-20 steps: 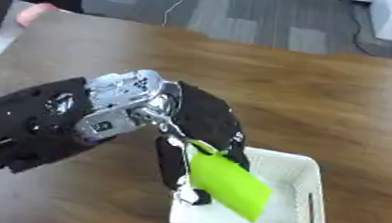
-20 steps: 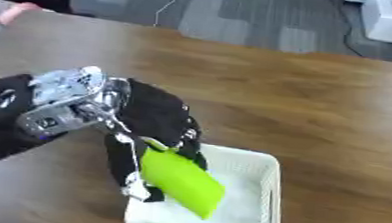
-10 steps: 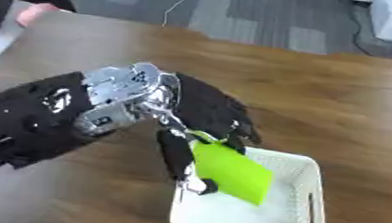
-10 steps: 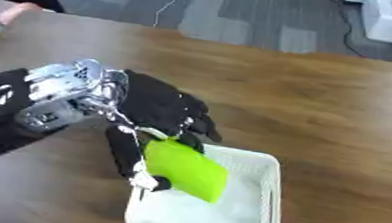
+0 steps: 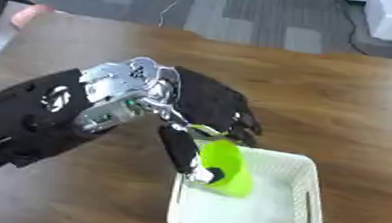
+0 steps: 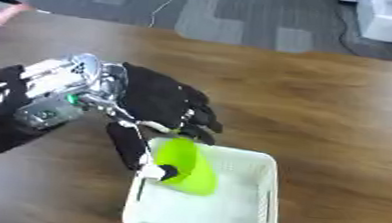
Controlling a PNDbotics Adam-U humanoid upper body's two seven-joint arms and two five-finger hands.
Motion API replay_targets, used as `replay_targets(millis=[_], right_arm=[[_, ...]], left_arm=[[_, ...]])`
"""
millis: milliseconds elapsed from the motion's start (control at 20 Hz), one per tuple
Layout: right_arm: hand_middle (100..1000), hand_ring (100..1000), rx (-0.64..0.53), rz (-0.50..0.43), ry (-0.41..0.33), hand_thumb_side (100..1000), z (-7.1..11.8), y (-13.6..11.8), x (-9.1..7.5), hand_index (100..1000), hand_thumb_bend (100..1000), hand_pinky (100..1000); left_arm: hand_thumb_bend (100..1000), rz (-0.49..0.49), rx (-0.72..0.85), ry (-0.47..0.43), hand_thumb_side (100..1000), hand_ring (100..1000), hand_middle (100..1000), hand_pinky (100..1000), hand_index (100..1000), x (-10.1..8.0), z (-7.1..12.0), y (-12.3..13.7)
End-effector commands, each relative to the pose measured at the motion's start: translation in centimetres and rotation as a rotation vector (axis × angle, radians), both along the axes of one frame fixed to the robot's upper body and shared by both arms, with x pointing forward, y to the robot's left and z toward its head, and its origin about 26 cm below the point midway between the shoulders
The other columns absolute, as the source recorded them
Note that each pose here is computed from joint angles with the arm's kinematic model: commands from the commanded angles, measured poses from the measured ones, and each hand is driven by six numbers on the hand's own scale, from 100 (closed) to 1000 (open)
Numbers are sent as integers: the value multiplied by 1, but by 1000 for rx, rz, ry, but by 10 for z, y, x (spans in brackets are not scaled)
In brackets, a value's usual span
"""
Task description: Pick up objects on the table and place them in the box.
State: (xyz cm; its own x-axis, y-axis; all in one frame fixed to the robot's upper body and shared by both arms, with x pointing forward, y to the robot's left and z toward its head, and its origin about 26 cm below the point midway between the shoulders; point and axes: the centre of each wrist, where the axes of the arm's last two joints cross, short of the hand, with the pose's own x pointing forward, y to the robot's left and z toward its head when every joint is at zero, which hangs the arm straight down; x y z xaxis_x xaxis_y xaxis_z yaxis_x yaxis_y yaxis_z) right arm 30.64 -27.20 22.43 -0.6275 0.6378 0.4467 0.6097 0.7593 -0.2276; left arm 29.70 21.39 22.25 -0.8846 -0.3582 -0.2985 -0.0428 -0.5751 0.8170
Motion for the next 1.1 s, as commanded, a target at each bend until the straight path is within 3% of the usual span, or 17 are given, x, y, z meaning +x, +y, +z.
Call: replay_targets(millis=[50,150,200,250,300,500,650,700,800,900,1000,1100], right_arm=[[560,440,-20,5,-31,1000,10,-1,-2,565,100,254],[559,440,-19,5,-34,1000,10,-1,-2,565,100,254],[559,440,-18,3,-35,1000,11,-1,-2,564,100,255],[559,440,-17,0,-37,1000,11,-2,-2,564,100,255],[559,440,-16,-4,-38,1000,11,-2,-2,564,100,254],[560,441,-20,-20,-39,1000,8,-5,-3,565,100,256],[561,442,-44,-21,-24,1000,-2,-8,-5,567,100,250],[561,442,-53,-16,-19,1000,-6,-9,-6,567,100,249],[559,439,-85,-1,-9,1000,-16,-10,-9,566,100,249],[558,437,-123,21,-11,1000,-28,-11,-13,564,100,250],[553,430,-149,36,-9,1000,-40,-13,-17,558,100,245],[551,425,-163,37,7,1000,-52,-15,-22,556,100,237]], left_arm=[[158,-86,32,29,1000,1000,1000,1000,1000,-1,8,4],[235,-91,-63,41,1000,1000,1000,1000,1000,-2,6,11],[362,-86,-127,36,1000,1000,1000,1000,993,-2,6,16],[411,-80,-195,20,1000,1000,985,1000,974,-2,6,24],[524,-69,-261,-7,1000,939,935,952,922,-2,6,33],[527,37,-579,-176,1000,728,814,673,802,-9,-7,75],[539,190,-965,-416,1000,574,732,481,724,-16,-18,101],[543,205,-1096,-465,1000,559,720,465,714,-17,-25,102],[585,233,-1321,-654,1000,508,663,420,681,-17,-20,111],[609,173,-1530,-803,1000,502,644,416,665,-14,-11,110],[623,85,-1666,-861,1000,498,635,414,661,-10,-5,104],[614,41,-1730,-851,1000,494,636,411,658,-7,-2,95]])
